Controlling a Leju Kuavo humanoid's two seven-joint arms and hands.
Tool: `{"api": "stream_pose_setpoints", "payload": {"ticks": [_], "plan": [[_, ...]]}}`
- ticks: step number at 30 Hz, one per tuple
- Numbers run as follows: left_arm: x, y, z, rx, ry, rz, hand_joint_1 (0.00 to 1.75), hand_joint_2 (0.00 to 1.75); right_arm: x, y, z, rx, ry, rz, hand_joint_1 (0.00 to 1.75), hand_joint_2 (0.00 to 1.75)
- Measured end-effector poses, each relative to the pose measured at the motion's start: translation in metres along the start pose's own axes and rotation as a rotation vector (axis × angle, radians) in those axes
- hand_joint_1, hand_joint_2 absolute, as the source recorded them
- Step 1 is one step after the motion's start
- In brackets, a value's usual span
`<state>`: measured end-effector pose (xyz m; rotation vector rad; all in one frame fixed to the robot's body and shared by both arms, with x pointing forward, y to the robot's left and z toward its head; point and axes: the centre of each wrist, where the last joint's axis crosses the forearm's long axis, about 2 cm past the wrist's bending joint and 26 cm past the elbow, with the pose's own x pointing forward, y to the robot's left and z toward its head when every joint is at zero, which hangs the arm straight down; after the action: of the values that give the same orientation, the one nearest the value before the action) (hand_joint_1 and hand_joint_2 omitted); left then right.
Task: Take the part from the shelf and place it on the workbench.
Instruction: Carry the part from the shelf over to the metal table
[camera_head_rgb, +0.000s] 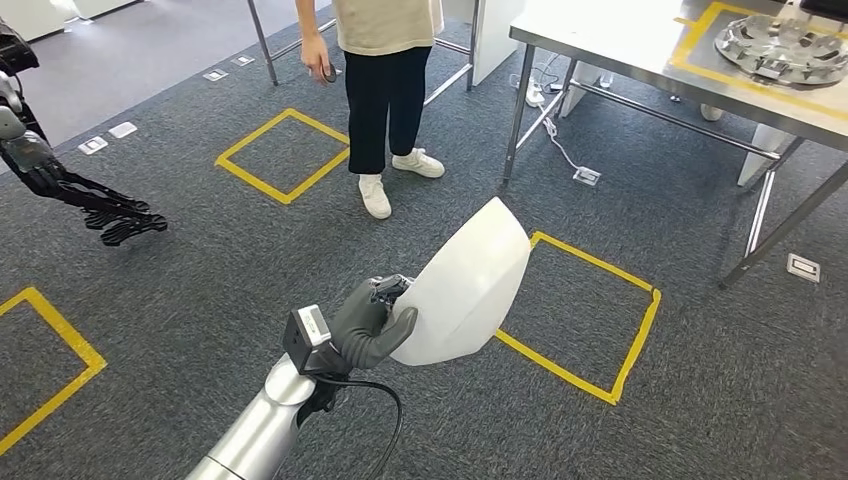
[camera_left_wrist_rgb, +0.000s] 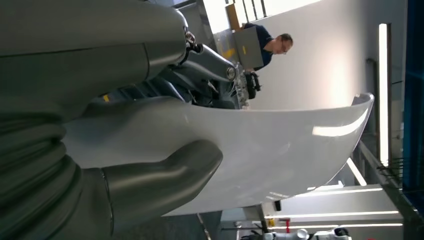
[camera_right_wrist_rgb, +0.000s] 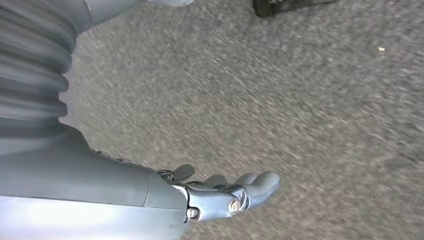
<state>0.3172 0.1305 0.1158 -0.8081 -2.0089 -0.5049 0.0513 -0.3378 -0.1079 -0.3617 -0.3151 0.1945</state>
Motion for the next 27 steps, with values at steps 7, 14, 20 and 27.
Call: {"api": "stream_pose_setpoints", "payload": {"ticks": [7, 14, 20, 27], "plan": [[0.0, -0.001, -0.001, -0.001, -0.001, -0.002, 1.75, 1.75, 0.0, 0.003, 0.001, 0.01, 0.009, -0.001, 0.0, 1.75], [0.002, 0.002, -0.002, 0.011, -0.009, -0.019, 1.75, 1.75, 0.003, 0.004, 0.001, 0.026, 0.008, 0.023, 0.0, 1.75], [0.002, 0.009, 0.009, 0.034, 0.007, -0.039, 1.75, 1.75, 0.017, 0.002, -0.002, 0.028, -0.017, 0.049, 0.0, 1.75], [0.002, 0.015, 0.013, 0.041, 0.015, -0.05, 1.75, 1.75, 0.029, 0.001, -0.004, 0.038, -0.049, 0.08, 0.0, 1.75]]}}
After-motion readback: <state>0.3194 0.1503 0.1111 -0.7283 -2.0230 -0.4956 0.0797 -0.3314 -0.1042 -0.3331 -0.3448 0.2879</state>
